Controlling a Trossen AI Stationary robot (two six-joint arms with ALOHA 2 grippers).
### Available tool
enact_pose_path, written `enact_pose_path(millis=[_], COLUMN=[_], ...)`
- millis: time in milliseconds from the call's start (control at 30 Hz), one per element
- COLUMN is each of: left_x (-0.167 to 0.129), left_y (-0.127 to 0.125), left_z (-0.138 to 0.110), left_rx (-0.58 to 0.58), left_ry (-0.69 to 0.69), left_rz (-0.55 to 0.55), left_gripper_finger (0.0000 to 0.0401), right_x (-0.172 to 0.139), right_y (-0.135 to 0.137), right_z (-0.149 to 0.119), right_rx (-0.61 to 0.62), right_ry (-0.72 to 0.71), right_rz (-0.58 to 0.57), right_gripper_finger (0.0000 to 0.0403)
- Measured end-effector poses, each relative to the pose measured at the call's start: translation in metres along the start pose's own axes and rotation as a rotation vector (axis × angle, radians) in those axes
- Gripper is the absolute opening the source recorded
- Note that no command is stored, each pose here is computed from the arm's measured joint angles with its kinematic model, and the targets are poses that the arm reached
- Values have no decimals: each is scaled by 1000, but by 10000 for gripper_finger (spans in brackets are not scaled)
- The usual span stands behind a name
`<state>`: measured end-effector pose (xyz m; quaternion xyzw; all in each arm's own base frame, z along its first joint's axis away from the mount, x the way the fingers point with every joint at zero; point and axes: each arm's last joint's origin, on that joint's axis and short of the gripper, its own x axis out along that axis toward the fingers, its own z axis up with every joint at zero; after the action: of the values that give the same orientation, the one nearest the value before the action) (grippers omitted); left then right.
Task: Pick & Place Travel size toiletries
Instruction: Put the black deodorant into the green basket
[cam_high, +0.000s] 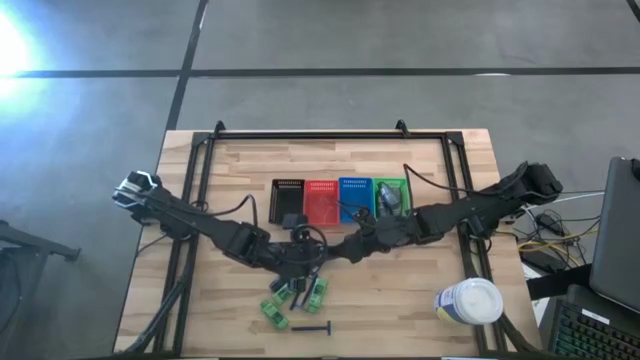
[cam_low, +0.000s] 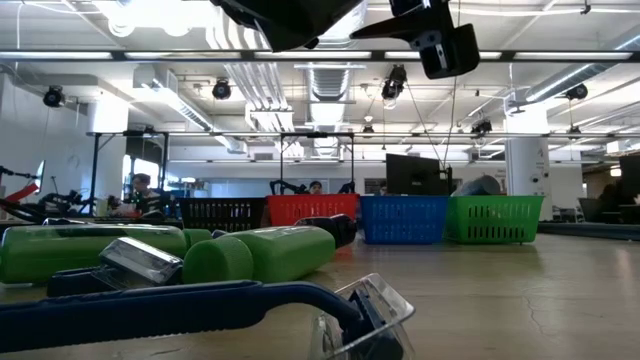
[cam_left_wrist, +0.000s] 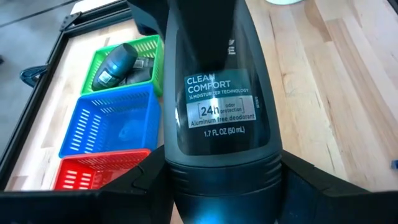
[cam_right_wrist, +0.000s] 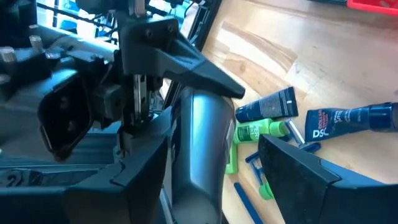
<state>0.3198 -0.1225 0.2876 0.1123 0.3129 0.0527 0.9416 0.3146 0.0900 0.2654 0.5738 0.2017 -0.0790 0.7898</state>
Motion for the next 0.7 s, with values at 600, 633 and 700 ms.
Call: enact_pose_path(millis=[600,633,700], left_x=[3,3,2], left_y=[6,6,6], left_z=[1,2,3], left_rx=[-19,-26,-31], left_ry=[-7,-15,-25], left_rz=[16,17,17], left_gripper_finger=[230,244,270], right_x=[1,1,1], right_y=[-2,-4,-11], right_z=[3,3,2], right_rx=[32,28,20], right_ry=[-13,-15,-17], right_rz=[-8,-27,-91], right_gripper_finger=[126,121,117])
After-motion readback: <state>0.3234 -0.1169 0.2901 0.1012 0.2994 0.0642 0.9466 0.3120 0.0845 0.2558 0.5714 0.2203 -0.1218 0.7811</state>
